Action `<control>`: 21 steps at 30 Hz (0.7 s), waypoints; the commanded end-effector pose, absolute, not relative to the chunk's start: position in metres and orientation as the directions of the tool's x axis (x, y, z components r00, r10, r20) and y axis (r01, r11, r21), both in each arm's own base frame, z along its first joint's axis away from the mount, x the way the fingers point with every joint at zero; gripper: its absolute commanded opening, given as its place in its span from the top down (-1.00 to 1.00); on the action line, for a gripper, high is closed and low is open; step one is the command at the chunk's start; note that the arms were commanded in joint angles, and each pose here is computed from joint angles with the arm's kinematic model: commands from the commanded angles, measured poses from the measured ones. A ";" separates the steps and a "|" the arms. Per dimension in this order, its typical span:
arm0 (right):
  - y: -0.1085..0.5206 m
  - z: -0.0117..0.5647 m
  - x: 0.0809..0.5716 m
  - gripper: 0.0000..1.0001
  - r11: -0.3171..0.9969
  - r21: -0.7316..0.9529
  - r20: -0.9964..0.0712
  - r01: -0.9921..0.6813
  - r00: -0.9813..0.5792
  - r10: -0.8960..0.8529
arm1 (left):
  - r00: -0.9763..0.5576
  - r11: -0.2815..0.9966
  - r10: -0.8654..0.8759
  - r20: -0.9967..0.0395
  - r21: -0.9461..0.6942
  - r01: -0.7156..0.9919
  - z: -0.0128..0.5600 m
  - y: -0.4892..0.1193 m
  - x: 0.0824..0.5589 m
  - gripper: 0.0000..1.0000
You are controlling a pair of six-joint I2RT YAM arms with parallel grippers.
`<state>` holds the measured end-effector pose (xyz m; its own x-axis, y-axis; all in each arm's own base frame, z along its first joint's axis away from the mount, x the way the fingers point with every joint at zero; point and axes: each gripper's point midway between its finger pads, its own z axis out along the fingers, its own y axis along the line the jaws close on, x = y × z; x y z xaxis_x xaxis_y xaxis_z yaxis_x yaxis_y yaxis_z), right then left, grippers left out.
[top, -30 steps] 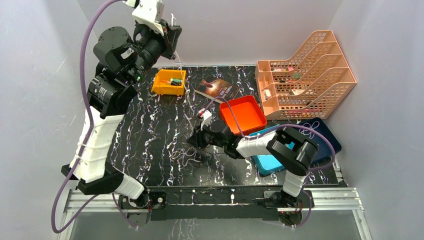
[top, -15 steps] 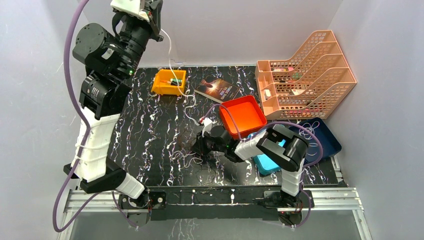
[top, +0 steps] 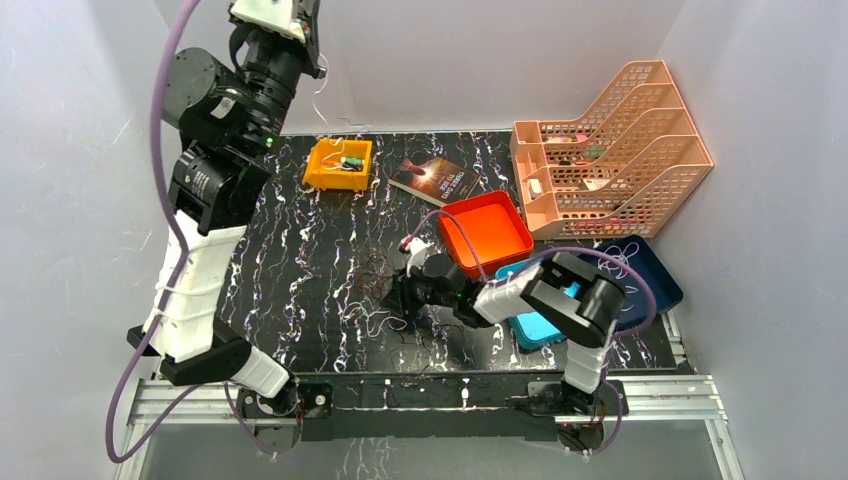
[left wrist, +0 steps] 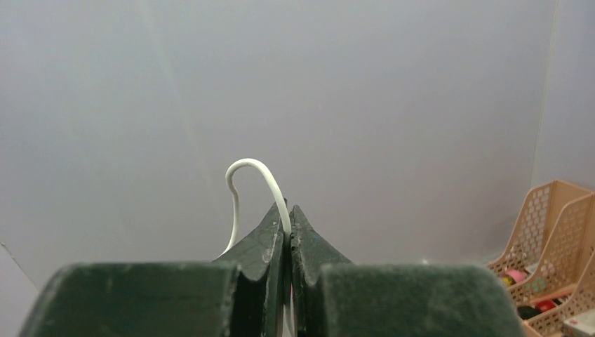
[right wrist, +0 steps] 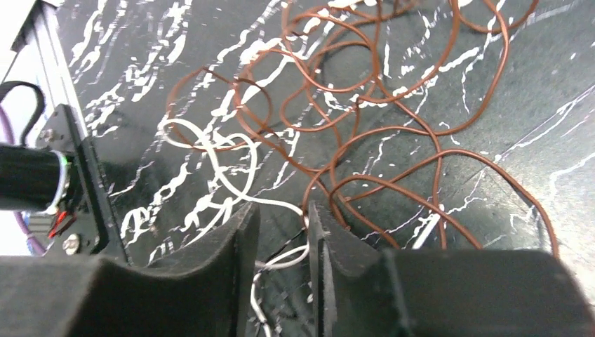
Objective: Untangle the cables
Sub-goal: Untie the cable.
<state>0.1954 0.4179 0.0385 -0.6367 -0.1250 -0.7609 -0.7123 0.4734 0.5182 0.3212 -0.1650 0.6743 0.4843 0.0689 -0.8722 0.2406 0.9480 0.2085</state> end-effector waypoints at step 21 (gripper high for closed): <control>0.343 0.221 0.195 -0.76 0.514 0.223 -0.959 -0.828 -0.280 -0.034 | 0.306 0.912 0.029 -0.952 0.151 0.381 0.606 -0.189 0.328 1.00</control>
